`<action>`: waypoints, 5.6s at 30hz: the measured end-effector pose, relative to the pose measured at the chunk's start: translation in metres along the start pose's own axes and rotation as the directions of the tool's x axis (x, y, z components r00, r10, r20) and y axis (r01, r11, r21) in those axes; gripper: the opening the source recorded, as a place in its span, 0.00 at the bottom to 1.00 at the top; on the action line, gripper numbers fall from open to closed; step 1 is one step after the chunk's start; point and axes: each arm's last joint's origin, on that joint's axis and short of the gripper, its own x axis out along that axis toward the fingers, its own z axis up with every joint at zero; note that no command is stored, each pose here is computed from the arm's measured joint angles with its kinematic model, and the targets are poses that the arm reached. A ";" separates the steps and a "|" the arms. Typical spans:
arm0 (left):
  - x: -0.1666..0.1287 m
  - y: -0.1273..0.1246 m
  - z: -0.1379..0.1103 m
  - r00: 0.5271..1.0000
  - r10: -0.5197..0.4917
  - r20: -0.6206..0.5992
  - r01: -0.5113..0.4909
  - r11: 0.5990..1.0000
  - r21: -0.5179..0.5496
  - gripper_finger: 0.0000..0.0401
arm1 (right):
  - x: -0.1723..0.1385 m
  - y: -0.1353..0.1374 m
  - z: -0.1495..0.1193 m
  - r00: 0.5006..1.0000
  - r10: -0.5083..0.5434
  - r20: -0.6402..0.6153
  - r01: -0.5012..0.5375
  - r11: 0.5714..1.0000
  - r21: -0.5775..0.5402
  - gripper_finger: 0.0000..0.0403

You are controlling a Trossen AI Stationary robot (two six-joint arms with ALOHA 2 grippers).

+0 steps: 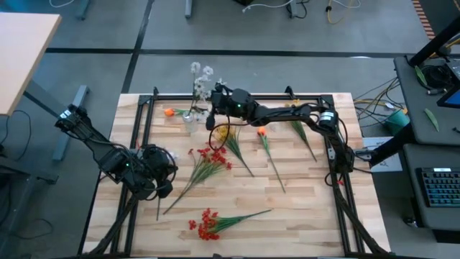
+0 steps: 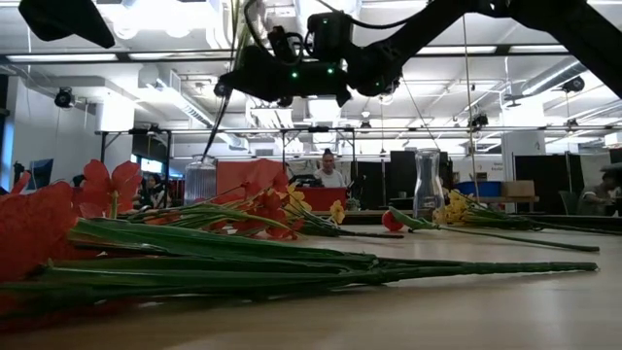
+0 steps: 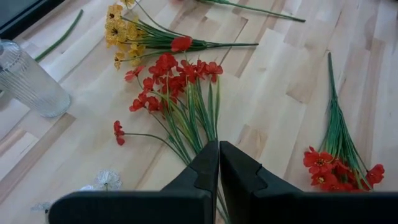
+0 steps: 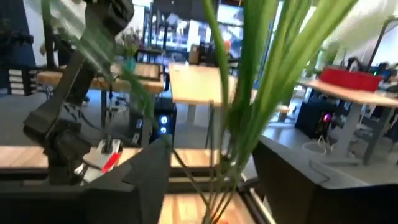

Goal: Sort flowers into vase by color
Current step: Put the right white flowers into the left transparent flower vase, then put the white flowers into the left transparent flower vase

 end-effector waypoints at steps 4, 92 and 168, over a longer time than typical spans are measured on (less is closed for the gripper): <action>0.000 0.000 0.000 1.000 0.000 0.001 0.000 1.000 0.000 0.00 | -0.003 0.000 0.001 0.997 0.011 -0.077 -0.010 1.000 0.013 0.66; 0.124 -0.007 -0.121 0.616 0.517 -0.595 -0.756 0.602 -0.259 0.34 | -0.186 0.058 0.132 0.422 0.145 -0.895 0.192 0.950 0.244 0.87; 0.104 -0.048 0.025 0.667 -0.276 0.692 0.024 0.936 0.351 0.04 | -0.120 0.194 0.069 0.955 0.292 -0.044 -0.289 0.956 0.056 0.62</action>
